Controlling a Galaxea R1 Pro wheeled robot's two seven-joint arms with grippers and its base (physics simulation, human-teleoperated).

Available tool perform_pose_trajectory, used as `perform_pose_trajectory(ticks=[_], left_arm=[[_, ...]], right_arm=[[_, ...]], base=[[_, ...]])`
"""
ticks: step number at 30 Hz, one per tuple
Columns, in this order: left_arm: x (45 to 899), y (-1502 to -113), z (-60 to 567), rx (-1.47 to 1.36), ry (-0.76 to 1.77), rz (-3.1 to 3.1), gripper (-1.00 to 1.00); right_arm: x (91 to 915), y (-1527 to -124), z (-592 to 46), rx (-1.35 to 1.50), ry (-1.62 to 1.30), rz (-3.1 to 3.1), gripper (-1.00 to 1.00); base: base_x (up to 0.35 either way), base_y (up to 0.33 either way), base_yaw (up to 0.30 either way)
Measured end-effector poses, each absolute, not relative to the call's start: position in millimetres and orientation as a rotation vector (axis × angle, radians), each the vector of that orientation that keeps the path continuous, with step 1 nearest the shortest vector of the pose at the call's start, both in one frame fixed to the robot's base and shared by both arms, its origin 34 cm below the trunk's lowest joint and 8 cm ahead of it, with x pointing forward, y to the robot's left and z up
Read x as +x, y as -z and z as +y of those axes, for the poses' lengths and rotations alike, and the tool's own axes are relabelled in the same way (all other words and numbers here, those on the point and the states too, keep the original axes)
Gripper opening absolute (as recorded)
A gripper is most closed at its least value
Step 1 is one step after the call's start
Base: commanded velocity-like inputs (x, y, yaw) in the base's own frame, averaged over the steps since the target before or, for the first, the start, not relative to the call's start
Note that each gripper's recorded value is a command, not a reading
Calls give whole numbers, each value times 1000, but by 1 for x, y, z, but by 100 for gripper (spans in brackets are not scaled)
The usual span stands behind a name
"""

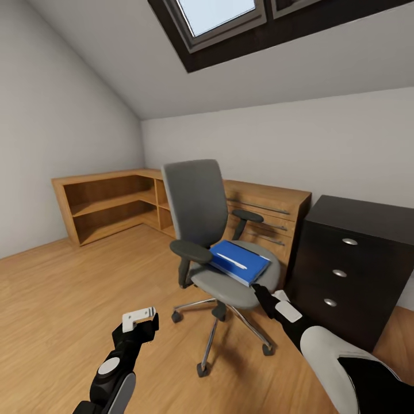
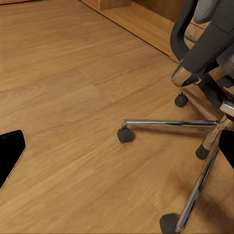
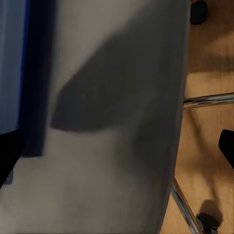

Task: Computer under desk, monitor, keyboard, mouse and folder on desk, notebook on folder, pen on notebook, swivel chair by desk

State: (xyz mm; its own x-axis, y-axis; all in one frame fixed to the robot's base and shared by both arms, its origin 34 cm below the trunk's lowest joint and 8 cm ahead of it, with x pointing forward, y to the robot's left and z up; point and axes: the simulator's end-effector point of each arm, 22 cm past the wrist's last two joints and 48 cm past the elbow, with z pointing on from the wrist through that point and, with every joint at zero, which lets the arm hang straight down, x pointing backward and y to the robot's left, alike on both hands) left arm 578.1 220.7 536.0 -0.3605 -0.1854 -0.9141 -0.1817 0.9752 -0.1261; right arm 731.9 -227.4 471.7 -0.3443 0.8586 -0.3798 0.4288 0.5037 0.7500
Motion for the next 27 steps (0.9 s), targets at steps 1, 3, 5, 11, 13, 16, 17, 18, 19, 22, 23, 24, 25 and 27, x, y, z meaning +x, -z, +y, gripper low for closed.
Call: perform_pose_trajectory(ticks=[1,3,5,11,13,16,17,18,19,22,23,24,25,27], left_arm=[[578,-536,221,-263,4,1949,100],[578,-536,221,-263,4,1948,100],[578,-536,221,-263,3,1948,100],[578,-536,221,-262,3,1948,100],[578,-536,221,-262,3,1948,100],[578,-536,221,-262,3,1948,100],[578,-536,221,-262,3,1948,100],[578,-536,221,-262,3,1948,100],[578,-536,221,-262,3,1948,100],[578,-536,221,-262,3,1948,100],[578,-536,221,-262,3,1948,100],[578,-536,221,-262,3,1948,100],[578,-536,221,-262,2,1948,100],[578,-536,221,-262,3,1949,100]], right_arm=[[732,-472,-227,1056,-695,1962,100],[732,-472,-227,1056,-695,1962,100],[732,-472,-227,1056,-695,1962,100],[733,-473,-227,1054,-696,1958,100],[734,-475,-227,1052,-696,1956,100],[733,-474,-228,1056,-695,1955,100],[733,-474,-229,1057,-694,1955,100],[733,-474,-229,1057,-694,1955,100],[733,-474,-229,1058,-694,1955,100],[733,-474,-229,1058,-693,1955,100],[733,-474,-229,1058,-693,1956,100],[733,-474,-229,1059,-694,1955,100],[733,-474,-229,1059,-693,1955,100],[733,-474,-229,1059,-694,1955,100]], base=[[211,204,0],[213,206,0],[214,207,0],[215,207,0],[215,207,0],[216,207,0],[217,208,0],[218,208,0],[218,207,0],[219,207,0],[219,206,0],[219,204,0],[219,203,0],[229,174,0]])
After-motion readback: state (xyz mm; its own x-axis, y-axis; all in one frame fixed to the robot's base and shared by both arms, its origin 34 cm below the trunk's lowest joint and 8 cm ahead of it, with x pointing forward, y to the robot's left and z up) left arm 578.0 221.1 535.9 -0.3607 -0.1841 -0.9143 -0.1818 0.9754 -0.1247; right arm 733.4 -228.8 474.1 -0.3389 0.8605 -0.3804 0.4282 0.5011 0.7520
